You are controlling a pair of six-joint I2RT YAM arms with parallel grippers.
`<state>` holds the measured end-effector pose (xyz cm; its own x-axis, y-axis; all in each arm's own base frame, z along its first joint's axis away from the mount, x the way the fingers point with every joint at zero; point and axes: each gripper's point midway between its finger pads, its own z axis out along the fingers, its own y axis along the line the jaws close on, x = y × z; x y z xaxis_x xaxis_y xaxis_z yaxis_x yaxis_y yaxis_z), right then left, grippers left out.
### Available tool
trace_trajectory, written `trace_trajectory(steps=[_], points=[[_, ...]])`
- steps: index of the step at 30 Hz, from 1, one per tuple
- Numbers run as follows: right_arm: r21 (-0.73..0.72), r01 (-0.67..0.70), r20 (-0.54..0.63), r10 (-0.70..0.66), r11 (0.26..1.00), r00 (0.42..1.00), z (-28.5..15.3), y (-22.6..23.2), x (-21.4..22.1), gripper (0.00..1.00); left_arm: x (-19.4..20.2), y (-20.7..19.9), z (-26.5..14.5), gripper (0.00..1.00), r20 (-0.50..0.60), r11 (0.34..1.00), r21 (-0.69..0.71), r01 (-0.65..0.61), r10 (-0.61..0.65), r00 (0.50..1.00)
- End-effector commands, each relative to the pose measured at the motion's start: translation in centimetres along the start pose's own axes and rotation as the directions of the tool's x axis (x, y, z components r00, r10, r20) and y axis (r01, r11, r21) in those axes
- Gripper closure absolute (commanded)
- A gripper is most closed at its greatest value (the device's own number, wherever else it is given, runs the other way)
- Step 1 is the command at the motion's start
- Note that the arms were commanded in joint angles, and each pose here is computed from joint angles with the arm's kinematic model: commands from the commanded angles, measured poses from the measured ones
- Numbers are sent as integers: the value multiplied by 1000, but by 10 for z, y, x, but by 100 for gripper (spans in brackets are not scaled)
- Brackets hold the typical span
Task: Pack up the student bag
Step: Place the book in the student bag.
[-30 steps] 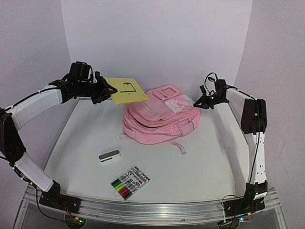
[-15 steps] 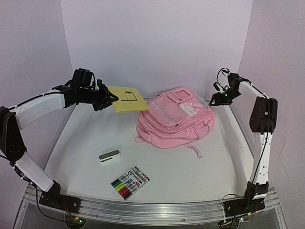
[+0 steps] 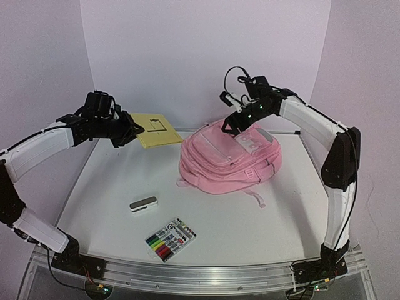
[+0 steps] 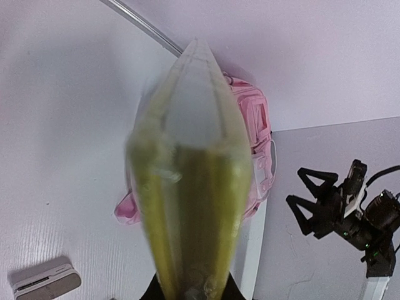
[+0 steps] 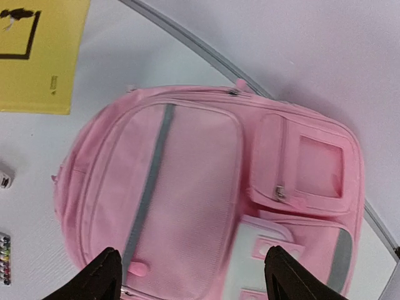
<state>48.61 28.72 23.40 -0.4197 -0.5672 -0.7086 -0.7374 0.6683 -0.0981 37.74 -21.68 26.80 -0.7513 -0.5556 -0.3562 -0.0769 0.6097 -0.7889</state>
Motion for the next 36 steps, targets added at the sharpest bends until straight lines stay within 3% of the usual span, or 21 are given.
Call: trace_trajectory(steps=[1,8,15,18,20,25,36], points=[[8,28,-50,-28,1000,998,17,29,6,25,-26,-24,-37,100,162,998,60,-13,3,987],[-24,85,-120,-87,996,989,66,82,18,27,-26,-19,-51,100,202,998,56,-5,-6,979],[31,141,-215,-131,990,968,107,86,49,32,-23,-13,-60,100,220,998,62,13,-26,975],[93,166,-239,-140,982,961,113,77,54,37,-22,-11,-62,100,221,998,63,18,-32,975],[129,176,-250,-139,976,958,115,71,55,47,-21,-10,-61,100,220,998,63,19,-32,975],[172,182,-236,-139,968,962,102,63,45,97,-16,-4,-55,100,198,998,57,24,-35,980],[23,36,25,-36,999,999,-4,72,-32,100,13,4,-40,100,88,989,142,42,-55,995]])
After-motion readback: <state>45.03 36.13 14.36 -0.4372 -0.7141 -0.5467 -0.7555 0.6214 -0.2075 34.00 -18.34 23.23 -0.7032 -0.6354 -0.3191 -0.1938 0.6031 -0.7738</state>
